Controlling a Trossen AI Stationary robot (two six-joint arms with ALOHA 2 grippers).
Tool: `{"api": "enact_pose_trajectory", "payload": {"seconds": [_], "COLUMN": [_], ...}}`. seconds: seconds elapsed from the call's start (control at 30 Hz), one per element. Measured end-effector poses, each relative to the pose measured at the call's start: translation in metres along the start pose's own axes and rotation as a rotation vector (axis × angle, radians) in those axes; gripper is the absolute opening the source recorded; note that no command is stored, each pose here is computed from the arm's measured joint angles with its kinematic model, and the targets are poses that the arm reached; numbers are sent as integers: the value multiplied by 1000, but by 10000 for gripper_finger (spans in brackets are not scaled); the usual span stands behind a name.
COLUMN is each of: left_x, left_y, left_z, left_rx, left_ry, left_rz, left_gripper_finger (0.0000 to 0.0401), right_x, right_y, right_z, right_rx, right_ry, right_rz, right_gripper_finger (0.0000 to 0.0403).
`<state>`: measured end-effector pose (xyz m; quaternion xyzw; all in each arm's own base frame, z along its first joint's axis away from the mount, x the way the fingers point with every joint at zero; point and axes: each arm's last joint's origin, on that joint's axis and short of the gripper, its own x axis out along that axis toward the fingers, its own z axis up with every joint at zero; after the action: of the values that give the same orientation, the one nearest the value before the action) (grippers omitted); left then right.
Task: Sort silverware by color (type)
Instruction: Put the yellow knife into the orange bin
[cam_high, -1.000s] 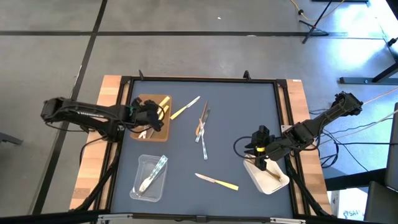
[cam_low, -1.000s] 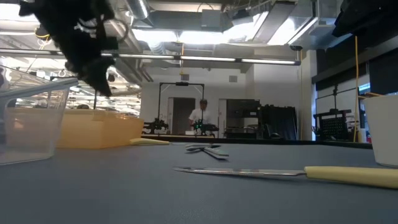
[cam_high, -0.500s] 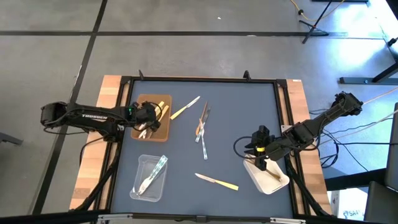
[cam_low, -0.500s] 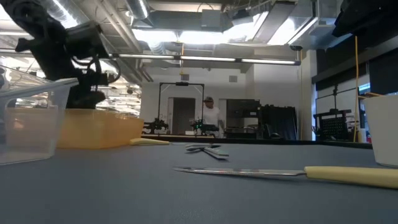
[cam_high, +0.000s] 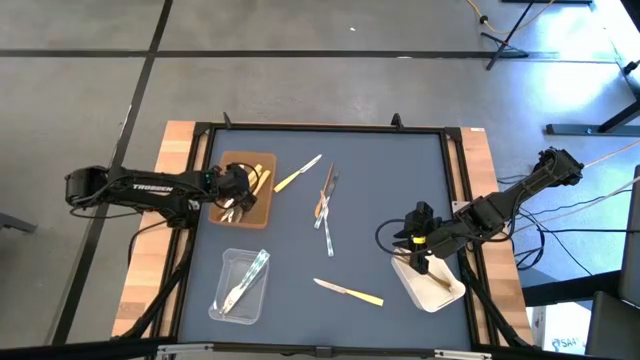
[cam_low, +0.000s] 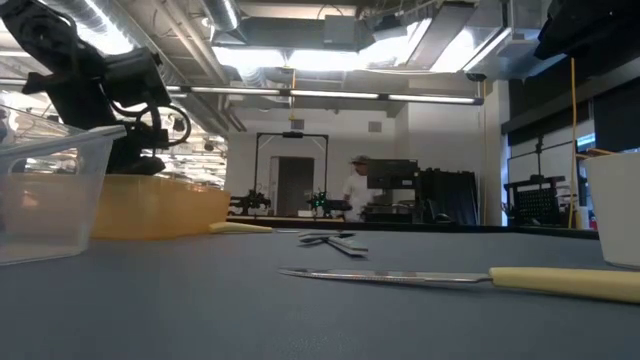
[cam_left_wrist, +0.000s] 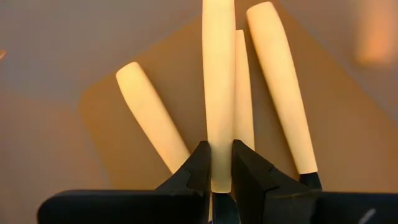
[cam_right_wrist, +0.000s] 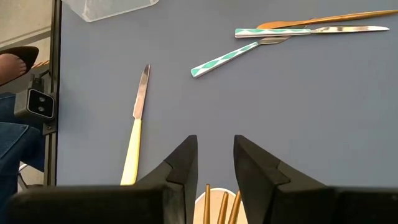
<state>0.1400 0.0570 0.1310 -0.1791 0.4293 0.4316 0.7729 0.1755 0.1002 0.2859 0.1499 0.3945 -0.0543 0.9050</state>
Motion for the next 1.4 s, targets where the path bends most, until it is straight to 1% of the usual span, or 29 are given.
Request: {"api": "enact_pose_trajectory", "payload": {"seconds": [0.73,1.4], "left_x": [0,0], "left_y": [0,0], "left_z": [0,-1], "left_rx": [0,-15], "left_ry": [14,16], "left_rz": [-18,-18], "left_gripper_finger": [43,140], "right_x": [0,0], "right_y": [0,0], "right_z": [0,0], "right_rx": [0,0], "right_ry": [0,0], "right_rz": [0,0], "right_gripper_finger": [92,92]}}
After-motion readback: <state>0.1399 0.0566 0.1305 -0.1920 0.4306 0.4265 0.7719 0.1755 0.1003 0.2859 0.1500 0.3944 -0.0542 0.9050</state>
